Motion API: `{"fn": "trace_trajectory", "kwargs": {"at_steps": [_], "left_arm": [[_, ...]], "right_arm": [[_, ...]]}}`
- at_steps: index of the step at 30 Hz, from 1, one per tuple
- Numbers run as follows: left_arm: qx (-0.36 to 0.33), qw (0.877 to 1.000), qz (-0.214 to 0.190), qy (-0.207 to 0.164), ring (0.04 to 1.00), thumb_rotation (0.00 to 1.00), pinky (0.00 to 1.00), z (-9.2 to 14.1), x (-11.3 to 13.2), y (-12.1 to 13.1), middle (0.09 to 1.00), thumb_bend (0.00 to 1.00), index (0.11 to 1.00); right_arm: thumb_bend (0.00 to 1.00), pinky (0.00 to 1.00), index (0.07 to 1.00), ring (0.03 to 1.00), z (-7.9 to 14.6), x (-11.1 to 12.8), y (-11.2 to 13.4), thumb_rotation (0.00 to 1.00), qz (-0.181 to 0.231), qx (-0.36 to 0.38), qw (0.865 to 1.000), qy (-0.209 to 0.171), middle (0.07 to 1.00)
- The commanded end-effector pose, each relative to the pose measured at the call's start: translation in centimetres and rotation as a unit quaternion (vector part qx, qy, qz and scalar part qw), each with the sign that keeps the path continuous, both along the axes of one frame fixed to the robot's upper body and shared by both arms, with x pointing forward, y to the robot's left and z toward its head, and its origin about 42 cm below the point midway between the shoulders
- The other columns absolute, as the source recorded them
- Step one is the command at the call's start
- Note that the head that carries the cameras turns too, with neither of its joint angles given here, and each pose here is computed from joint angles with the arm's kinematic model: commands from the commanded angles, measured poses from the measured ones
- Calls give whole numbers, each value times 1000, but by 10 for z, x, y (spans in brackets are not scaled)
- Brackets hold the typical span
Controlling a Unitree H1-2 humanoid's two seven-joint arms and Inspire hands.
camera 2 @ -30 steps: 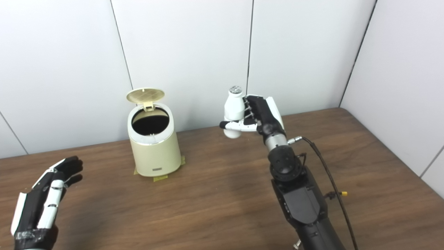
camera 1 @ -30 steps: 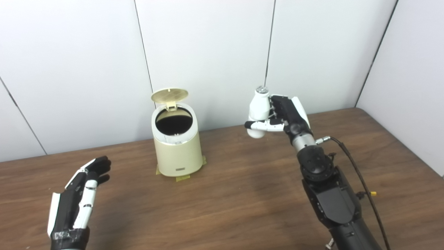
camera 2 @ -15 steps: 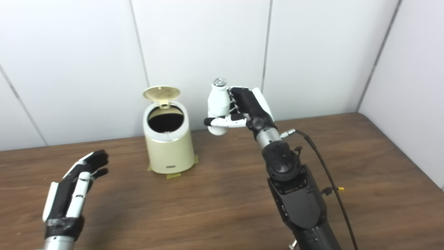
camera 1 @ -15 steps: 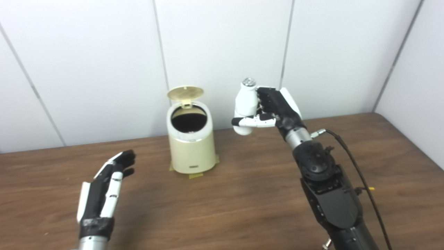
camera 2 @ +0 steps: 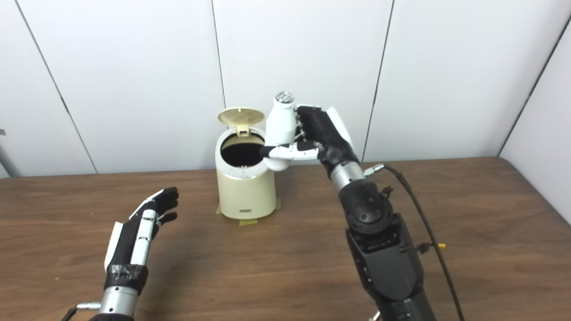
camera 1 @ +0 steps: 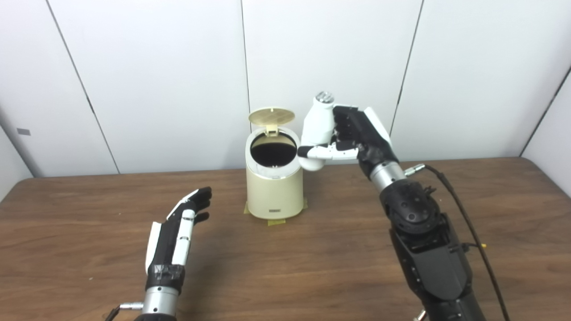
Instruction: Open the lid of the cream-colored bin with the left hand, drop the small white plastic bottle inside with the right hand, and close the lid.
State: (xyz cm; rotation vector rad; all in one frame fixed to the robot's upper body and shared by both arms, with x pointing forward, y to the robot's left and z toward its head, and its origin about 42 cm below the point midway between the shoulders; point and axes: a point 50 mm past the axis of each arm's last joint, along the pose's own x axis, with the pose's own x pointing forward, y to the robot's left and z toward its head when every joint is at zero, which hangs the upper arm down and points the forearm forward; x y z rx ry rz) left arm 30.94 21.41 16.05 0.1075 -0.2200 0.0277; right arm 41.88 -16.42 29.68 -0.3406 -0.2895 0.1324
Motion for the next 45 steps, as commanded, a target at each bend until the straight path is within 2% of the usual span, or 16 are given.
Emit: {"fn": "trace_trajectory", "kwargs": {"at_steps": [1,8,15,28,34,45], "left_arm": [[0,999,-4,-45,831,938,778,18,8,-6,822,245,808],[1,999,2,-40,823,924,774,18,7,-10,816,258,801],[-2,999,2,-47,827,924,782,20,8,-13,815,260,803],[-3,999,-1,-49,839,932,799,19,8,-15,826,279,813],[1,999,-2,-48,837,953,803,18,8,-16,824,259,814],[-2,999,-4,-51,831,947,802,18,8,-20,820,256,806]], "right_arm": [[518,312,506,417,30,4,13,0,12,-1,998,-63,485],[519,316,504,422,23,16,29,0,15,0,998,-59,477],[520,329,500,433,15,26,43,0,1,-14,998,-69,475],[518,325,511,412,1,47,56,0,-19,2,992,-126,484],[517,375,519,423,1,53,59,0,-35,16,987,-154,475],[516,333,527,417,-3,63,64,0,-46,35,978,-202,477]]}}
